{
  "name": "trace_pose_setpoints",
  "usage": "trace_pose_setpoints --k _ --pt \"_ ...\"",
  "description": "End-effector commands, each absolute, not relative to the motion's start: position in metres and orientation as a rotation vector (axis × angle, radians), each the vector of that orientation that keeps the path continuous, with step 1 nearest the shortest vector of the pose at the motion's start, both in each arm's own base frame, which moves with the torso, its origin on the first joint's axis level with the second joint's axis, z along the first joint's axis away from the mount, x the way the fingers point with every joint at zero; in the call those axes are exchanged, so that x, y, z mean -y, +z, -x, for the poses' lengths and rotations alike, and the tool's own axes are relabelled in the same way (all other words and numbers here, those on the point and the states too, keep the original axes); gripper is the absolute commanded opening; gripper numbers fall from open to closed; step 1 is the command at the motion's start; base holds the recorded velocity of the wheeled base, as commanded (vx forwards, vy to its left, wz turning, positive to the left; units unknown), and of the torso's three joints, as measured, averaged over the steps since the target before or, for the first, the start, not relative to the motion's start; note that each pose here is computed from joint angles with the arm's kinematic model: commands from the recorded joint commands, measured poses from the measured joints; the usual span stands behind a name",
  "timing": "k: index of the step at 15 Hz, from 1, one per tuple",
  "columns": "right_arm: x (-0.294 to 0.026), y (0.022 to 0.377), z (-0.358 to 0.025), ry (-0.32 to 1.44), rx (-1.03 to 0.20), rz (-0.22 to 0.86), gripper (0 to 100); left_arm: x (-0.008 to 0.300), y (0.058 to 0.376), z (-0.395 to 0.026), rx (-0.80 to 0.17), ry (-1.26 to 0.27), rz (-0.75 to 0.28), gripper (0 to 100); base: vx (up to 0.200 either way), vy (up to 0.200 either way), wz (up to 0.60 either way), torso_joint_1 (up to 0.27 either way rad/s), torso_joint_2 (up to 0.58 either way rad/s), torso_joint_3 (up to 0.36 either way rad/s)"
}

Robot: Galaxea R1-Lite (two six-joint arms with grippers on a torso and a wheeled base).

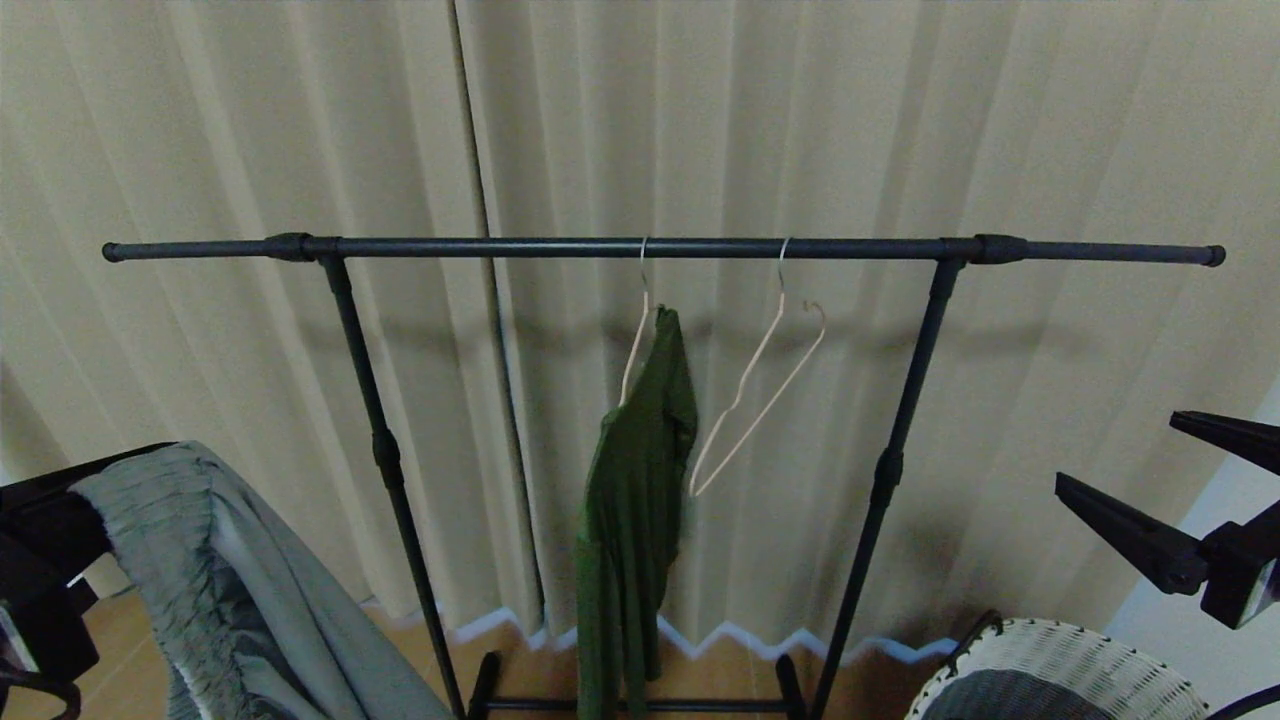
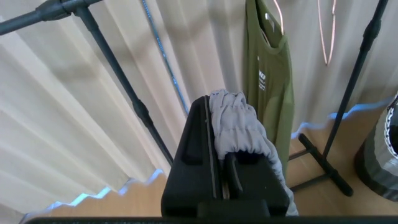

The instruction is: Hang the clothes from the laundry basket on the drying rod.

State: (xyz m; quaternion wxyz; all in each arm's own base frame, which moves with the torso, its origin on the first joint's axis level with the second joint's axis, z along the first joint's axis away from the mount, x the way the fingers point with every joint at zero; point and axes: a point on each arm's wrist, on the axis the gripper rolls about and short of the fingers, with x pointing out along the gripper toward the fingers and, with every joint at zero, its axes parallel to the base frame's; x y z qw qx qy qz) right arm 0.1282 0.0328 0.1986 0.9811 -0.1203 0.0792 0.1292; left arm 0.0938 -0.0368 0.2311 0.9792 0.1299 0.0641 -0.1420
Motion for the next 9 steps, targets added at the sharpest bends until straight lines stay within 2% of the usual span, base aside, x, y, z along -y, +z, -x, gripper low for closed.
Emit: trace_pose_setpoints --k 1,9 --pt "-0.0329 0.1964 -0.1283 0.262 -0.168 0.243 100 0.0375 0.2303 -0.0957 -0.138 -0.285 -0.264 0 0.000 0.000 0.00 0.000 0.00 0.000" --pt "-0.0326 0.1962 -0.1280 0.261 -0.168 0.243 100 0.0395 0.2280 -0.1002 -0.158 -0.288 -0.271 0 0.000 0.000 0.00 0.000 0.00 0.000"
